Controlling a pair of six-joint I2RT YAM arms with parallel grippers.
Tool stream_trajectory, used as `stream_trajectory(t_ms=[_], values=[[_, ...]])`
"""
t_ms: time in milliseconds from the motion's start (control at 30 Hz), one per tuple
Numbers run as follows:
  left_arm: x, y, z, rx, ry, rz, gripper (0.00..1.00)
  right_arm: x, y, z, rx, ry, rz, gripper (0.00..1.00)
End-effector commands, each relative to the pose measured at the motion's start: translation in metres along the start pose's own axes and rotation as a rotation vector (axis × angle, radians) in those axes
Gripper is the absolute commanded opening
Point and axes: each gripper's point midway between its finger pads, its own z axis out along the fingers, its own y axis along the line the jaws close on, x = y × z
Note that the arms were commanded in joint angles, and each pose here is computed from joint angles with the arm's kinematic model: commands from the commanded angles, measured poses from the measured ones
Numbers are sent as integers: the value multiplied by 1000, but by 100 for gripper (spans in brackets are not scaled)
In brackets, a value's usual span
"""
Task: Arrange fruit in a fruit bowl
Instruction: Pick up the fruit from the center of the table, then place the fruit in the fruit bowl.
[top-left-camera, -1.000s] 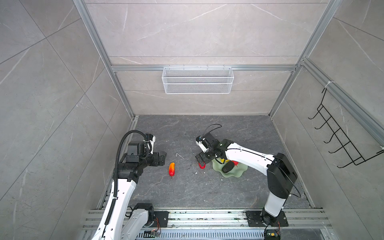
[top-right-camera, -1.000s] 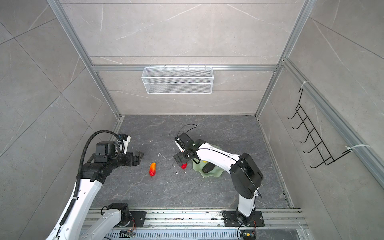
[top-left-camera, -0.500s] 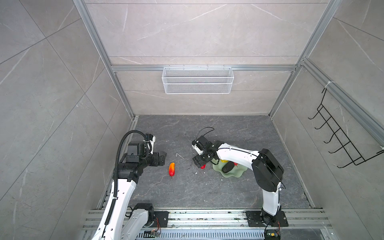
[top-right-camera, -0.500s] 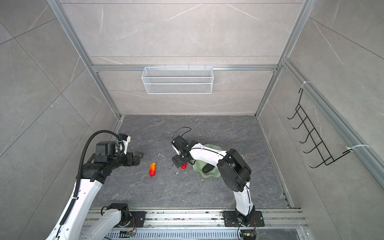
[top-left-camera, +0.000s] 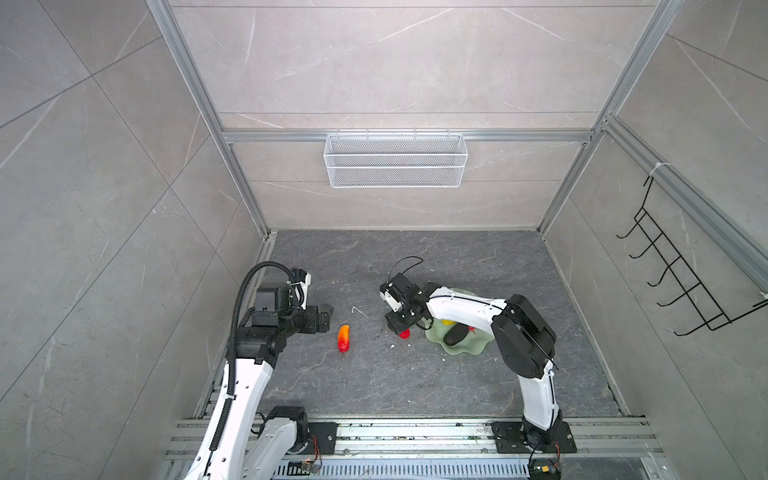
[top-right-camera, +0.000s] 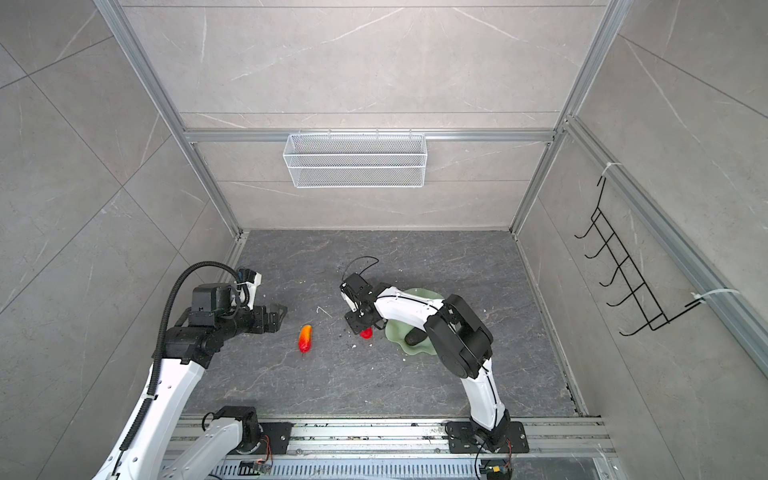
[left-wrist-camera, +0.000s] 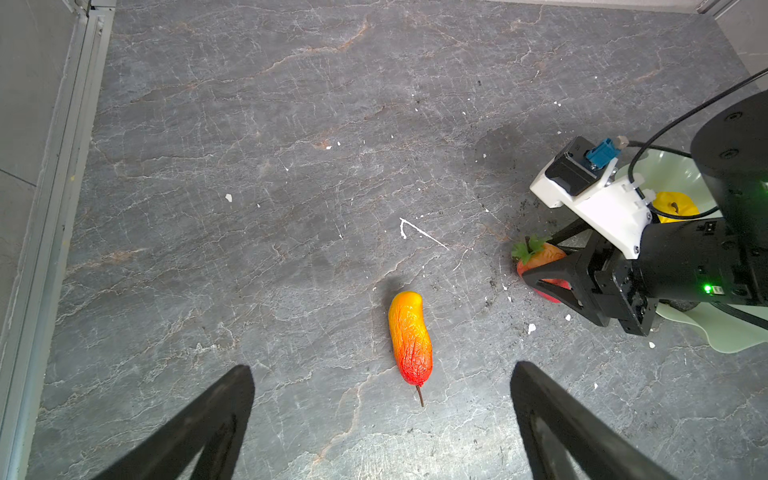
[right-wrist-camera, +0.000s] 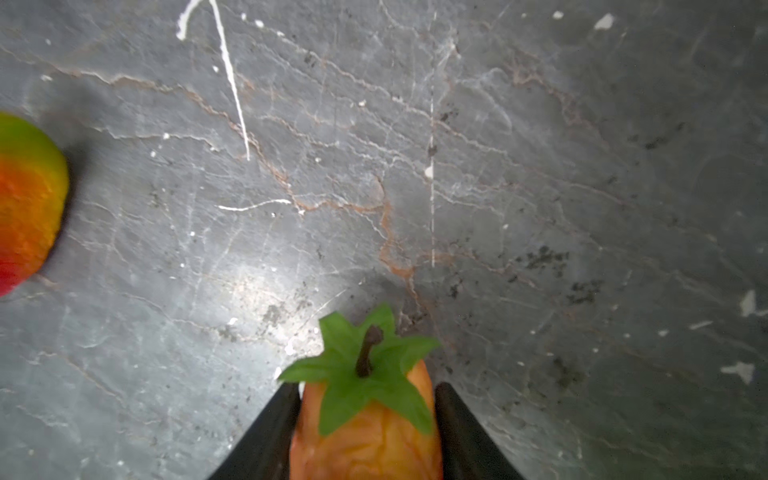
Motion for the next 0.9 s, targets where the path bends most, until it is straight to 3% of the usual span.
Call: stream_trajectory(t_ms=[0,133,300,633,867], values=[[-7,0,-2,0,-30,30,100,-29,20,-54,-79,-148,-39,47],[-7,-1,-2,0,-31,29,100,-36,15,-104,-80,-264,-48,44],[-8,-1,-3,2,-36,31,100,-17,-21,-129,2,-289,-8,42],[-8,-3,-4,12,-39,31,100,28,-81,-110,85,-243,111,41],[-9,-3,-4,15,-42,27,100,33,-87,-85,57,-201,123,42]])
